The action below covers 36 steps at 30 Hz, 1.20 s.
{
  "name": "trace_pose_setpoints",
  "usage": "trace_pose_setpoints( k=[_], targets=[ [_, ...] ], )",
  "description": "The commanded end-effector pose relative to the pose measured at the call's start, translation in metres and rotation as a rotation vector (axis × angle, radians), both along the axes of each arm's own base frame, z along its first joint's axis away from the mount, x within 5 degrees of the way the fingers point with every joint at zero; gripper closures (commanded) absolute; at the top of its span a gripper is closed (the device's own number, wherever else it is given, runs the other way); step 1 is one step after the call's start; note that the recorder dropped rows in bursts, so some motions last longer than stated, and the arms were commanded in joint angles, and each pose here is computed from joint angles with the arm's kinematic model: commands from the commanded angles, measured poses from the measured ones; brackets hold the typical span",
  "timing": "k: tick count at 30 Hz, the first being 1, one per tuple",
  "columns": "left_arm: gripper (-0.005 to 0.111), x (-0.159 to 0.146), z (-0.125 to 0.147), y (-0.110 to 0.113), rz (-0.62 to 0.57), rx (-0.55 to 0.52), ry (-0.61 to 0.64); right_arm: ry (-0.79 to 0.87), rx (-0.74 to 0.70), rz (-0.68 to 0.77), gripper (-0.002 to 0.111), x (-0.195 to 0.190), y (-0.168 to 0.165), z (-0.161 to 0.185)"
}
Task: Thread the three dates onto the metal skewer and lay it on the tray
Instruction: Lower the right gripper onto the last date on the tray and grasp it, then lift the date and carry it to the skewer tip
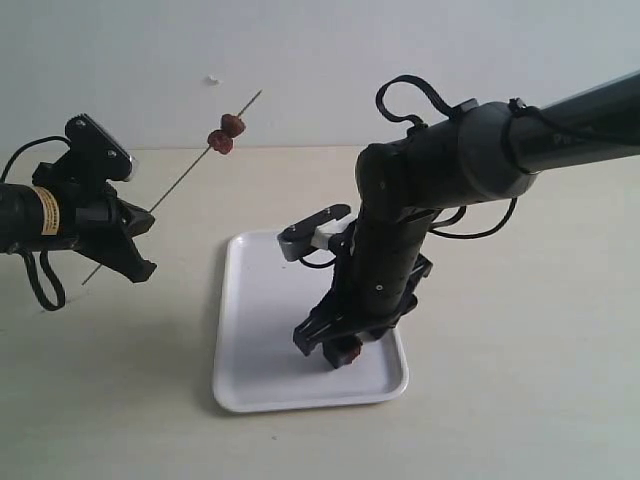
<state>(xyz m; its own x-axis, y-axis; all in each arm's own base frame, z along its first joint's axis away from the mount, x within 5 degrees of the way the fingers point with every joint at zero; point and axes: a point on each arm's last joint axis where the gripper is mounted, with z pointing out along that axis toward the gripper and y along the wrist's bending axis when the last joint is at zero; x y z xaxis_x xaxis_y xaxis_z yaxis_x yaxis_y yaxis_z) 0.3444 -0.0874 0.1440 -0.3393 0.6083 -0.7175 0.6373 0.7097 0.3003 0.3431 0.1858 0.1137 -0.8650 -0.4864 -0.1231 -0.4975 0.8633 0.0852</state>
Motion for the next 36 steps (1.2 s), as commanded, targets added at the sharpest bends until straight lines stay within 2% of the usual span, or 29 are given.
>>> trace_pose_setpoints(
  k=[1, 7, 15, 20, 26, 29, 32, 34, 36],
  targets=[
    [0.107, 0.002, 0.006, 0.0, 0.005, -0.02, -0.017, 0.021, -0.011, -0.005, 0.06, -0.001, 0.0, -0.008],
    [0.107, 0.002, 0.006, 0.0, 0.005, -0.02, -0.017, 0.052, -0.023, 0.0, 0.08, -0.004, -0.001, -0.008],
    [0.107, 0.002, 0.006, 0.0, 0.005, -0.02, -0.017, 0.046, -0.021, 0.023, 0.08, -0.007, -0.002, 0.009],
    [0.107, 0.002, 0.006, 0.0, 0.005, -0.02, -0.017, -0.068, 0.007, 0.038, 0.08, 0.003, -0.006, 0.058],
    [0.107, 0.0, 0.003, 0.0, -0.055, 0.046, -0.018, -0.204, 0.079, -0.032, 0.08, 0.035, -0.034, 0.132],
    [0.107, -0.001, 0.003, -0.002, -0.076, 0.057, -0.022, -0.202, 0.226, -0.048, 0.08, 0.048, -0.049, 0.157],
    [0.107, -0.002, 0.003, -0.004, -0.11, 0.077, -0.028, -0.193, 0.478, -0.025, 0.08, 0.058, -0.066, 0.175],
    [0.107, -0.002, 0.003, -0.004, -0.112, 0.079, -0.028, -0.185, 0.623, -0.021, 0.08, 0.065, -0.078, 0.176],
    [0.107, -0.002, 0.003, -0.005, -0.115, 0.075, -0.031, -0.185, 0.693, -0.035, 0.08, 0.072, -0.093, 0.172]
  ],
)
